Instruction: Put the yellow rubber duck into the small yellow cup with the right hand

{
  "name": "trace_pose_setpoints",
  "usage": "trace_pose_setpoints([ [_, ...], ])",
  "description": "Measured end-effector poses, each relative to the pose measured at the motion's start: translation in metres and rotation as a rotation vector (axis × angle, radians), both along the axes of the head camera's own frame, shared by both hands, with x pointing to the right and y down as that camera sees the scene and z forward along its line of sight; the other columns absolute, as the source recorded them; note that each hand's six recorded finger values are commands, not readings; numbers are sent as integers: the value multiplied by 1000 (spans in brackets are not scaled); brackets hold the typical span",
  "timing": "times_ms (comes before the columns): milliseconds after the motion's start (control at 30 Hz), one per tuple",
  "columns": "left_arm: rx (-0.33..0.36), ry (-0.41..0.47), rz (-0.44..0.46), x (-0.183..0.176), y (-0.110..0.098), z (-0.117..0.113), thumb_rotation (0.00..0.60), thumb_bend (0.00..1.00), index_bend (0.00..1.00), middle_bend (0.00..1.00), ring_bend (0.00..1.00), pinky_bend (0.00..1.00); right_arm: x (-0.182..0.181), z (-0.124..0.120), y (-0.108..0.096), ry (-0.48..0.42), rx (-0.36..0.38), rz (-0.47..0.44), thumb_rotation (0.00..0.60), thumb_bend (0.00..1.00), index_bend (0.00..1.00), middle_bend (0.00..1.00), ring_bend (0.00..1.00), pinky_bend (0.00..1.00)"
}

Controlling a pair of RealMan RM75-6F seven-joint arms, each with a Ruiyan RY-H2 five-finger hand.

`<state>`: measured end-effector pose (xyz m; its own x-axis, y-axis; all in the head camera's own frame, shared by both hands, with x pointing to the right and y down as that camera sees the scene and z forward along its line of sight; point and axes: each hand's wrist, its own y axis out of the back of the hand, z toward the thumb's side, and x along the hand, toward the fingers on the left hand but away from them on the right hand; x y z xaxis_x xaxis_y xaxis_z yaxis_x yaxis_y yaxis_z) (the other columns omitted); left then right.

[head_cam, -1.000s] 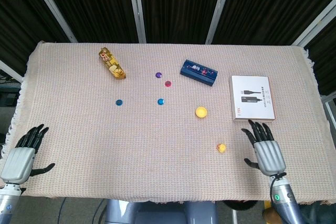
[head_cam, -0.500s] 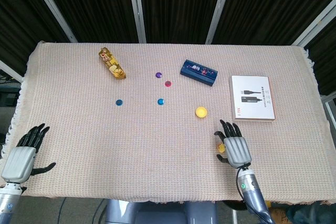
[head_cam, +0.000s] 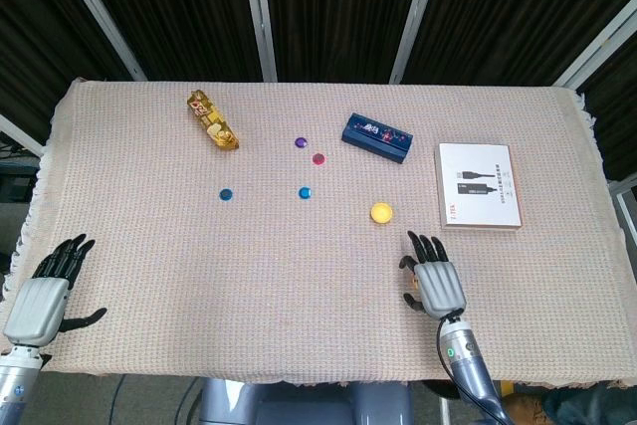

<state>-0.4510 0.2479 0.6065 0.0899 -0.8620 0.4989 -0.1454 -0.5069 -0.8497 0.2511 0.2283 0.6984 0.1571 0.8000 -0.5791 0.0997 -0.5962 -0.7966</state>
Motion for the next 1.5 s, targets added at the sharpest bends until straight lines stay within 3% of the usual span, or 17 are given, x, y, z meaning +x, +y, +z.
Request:
trace_pose_setpoints([
  [700, -1, -2, 5, 1, 1, -1, 600, 0, 0, 0, 0, 162, 5, 9, 2, 19, -10, -10, 600, 197, 500, 0, 0, 0],
  [1000, -4, -1, 5, 1, 1, 0, 600, 0, 0, 0, 0, 161, 6, 14, -2, 30, -8, -19, 600, 207, 429, 0, 0, 0],
  [1500, -7, 1, 9, 2, 2, 0, 600, 0, 0, 0, 0, 161, 22, 17, -9, 73, -15, -25, 600, 235, 423, 0, 0, 0],
])
